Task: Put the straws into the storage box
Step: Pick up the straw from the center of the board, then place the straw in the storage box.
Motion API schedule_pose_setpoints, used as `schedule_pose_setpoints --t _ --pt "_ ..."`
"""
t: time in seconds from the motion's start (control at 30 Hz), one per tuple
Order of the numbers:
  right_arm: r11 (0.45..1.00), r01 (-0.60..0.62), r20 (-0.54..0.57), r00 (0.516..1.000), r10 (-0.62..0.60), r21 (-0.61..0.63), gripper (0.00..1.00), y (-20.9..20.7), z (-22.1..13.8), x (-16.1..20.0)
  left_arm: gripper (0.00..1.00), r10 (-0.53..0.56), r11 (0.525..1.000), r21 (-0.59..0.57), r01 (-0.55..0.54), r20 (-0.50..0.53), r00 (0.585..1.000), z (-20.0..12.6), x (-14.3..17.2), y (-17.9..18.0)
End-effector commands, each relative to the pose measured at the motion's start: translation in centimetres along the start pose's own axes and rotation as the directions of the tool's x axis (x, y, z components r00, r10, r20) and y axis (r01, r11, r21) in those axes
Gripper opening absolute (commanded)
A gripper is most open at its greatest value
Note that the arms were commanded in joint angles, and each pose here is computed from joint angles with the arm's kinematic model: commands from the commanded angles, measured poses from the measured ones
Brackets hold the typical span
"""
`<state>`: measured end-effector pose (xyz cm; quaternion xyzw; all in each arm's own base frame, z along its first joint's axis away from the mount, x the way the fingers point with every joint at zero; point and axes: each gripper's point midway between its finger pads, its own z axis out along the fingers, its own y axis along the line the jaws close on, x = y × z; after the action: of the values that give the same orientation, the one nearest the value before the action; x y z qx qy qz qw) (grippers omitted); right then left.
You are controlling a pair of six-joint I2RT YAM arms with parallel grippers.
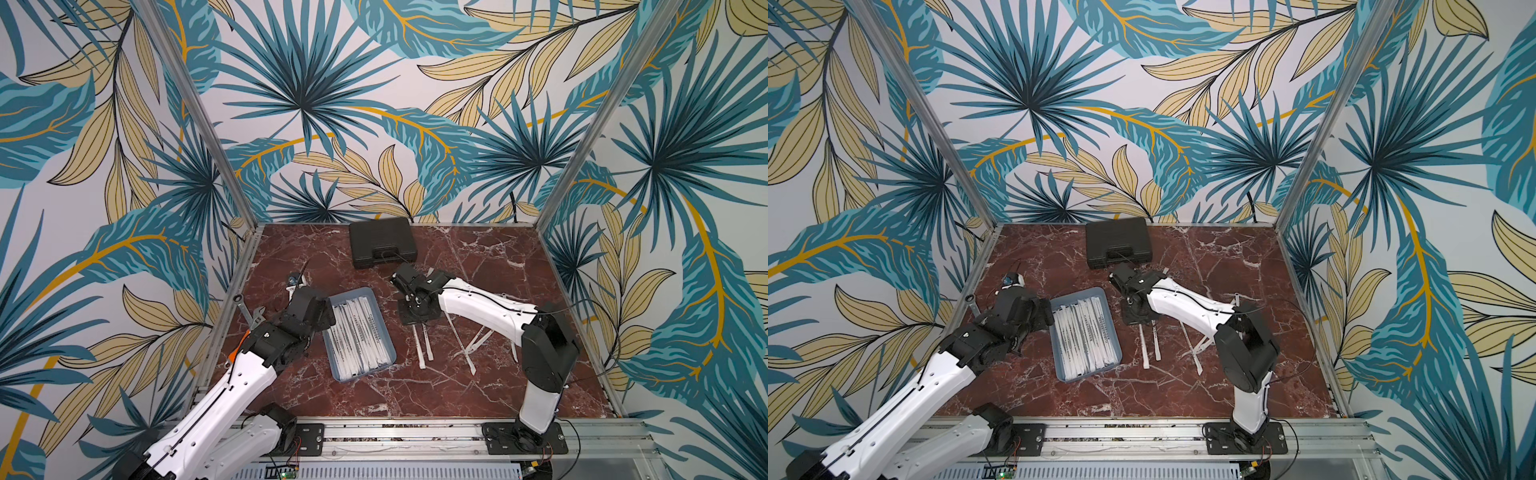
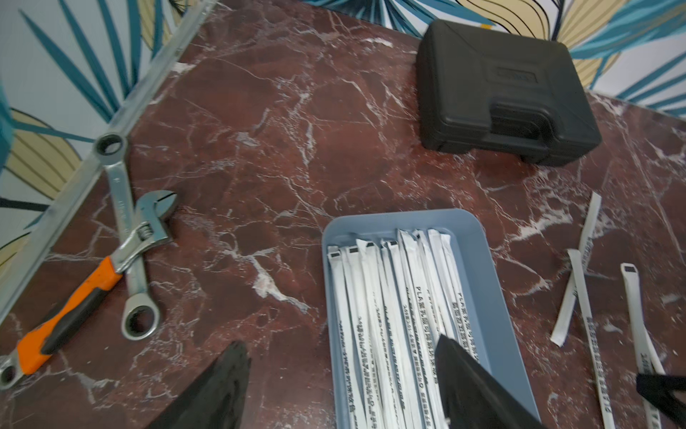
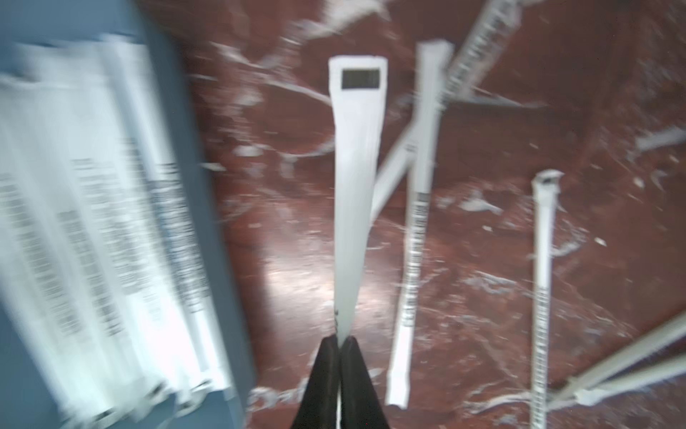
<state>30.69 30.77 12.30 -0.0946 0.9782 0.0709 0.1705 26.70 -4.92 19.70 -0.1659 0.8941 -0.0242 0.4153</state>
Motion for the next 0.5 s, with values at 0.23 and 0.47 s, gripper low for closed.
schedule_pose_setpoints --t 0.23,0.47 --pt "0.961 0.107 -0.064 0.990 -0.127 -0.253 0.07 14.1 4.5 -0.6 0.83 -0.020 0.998 -0.052 0.020 -0.004 1.000 -1.3 1.1 2.8" --pt "0.963 0.111 -0.122 0.982 -0.144 -0.246 0.06 15.0 8.1 0.8 0.83 -0.035 0.999 -0.016 0.035 -0.021 0.999 -0.6 1.8 2.2"
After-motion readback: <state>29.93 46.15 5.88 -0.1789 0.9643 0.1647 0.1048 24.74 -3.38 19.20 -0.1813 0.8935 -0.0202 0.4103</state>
